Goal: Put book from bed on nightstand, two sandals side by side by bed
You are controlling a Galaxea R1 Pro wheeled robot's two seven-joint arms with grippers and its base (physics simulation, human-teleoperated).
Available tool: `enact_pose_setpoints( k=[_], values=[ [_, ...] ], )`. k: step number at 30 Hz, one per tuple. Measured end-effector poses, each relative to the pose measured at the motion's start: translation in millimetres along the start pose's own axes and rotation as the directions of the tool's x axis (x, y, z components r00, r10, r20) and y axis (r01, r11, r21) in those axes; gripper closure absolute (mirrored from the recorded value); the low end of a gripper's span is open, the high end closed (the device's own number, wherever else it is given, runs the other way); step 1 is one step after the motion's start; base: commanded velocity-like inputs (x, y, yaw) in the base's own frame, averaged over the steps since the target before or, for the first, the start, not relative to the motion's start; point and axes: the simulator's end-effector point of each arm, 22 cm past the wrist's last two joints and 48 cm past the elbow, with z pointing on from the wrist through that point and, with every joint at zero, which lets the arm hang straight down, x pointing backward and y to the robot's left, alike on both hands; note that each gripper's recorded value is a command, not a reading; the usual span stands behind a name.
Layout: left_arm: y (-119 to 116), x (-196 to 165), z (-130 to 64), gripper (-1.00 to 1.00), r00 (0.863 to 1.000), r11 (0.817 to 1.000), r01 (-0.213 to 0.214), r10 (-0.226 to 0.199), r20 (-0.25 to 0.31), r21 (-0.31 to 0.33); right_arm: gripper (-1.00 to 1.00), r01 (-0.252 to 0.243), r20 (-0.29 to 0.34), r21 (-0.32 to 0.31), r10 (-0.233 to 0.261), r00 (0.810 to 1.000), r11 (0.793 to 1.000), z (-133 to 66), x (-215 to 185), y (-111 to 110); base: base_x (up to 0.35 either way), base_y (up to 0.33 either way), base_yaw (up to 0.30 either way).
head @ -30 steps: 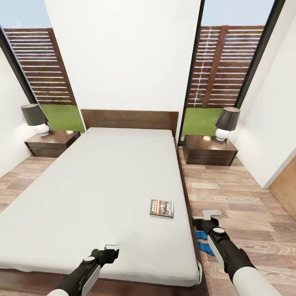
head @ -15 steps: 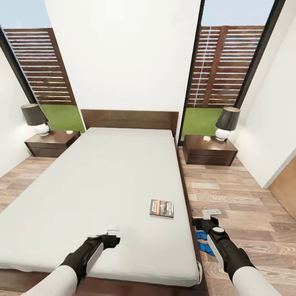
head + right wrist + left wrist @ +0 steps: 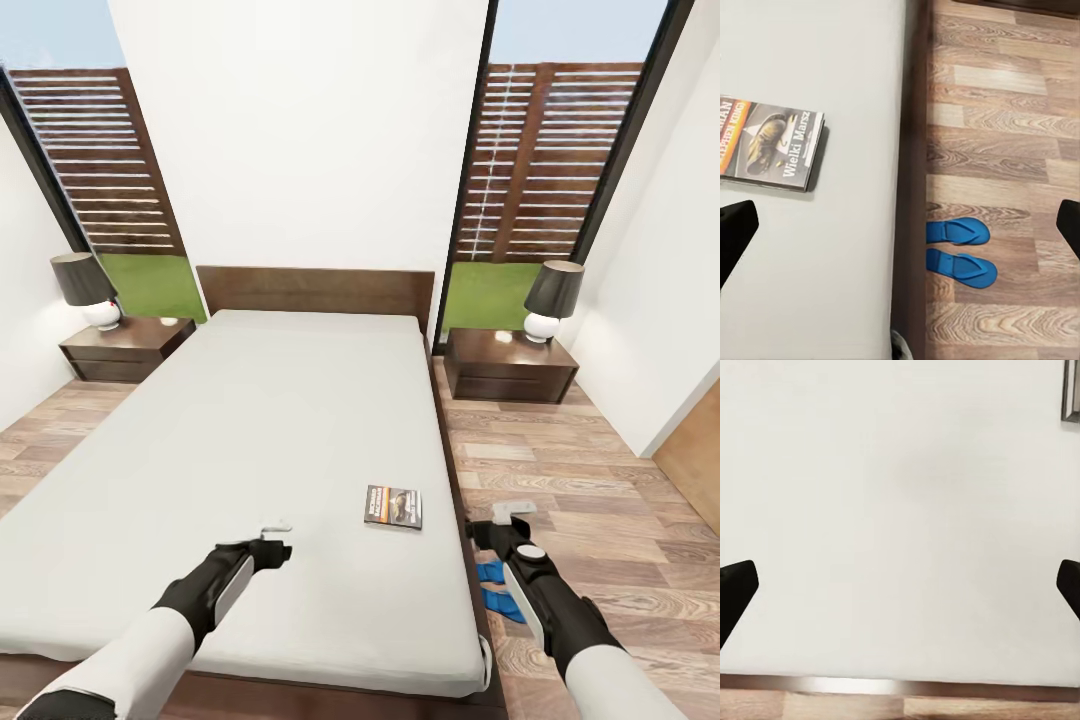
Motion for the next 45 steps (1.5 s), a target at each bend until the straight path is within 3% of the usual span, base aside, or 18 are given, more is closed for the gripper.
enact_pose_setpoints(
  k=[14, 27, 45],
  values=[
    [3, -13, -2.3, -1.00, 1.000, 1.000, 0.001, -0.001, 0.024, -0.005, -1.00, -0.001, 0.092, -0.001, 0.002, 0.996, 1.000, -10.1, -49, 0, 0.000, 0.000, 0.000],
    [0, -21, -7.2, -1.00, 0.999, 1.000, 0.001, -0.001, 0.041, 0.006, -1.00, -0.008, 0.052, -0.006, 0.008, 0.999, 1.000, -27.3, -75, -1, 0.000, 0.000, 0.000],
    [-2, -35, -18.2, -1.00, 0.998, 1.000, -0.002, 0.001, 0.070, 0.010, -1.00, -0.012, 0.066, -0.002, 0.012, 0.998, 1.000, -37.7, -86, -4, 0.000, 0.000, 0.000]
  ],
)
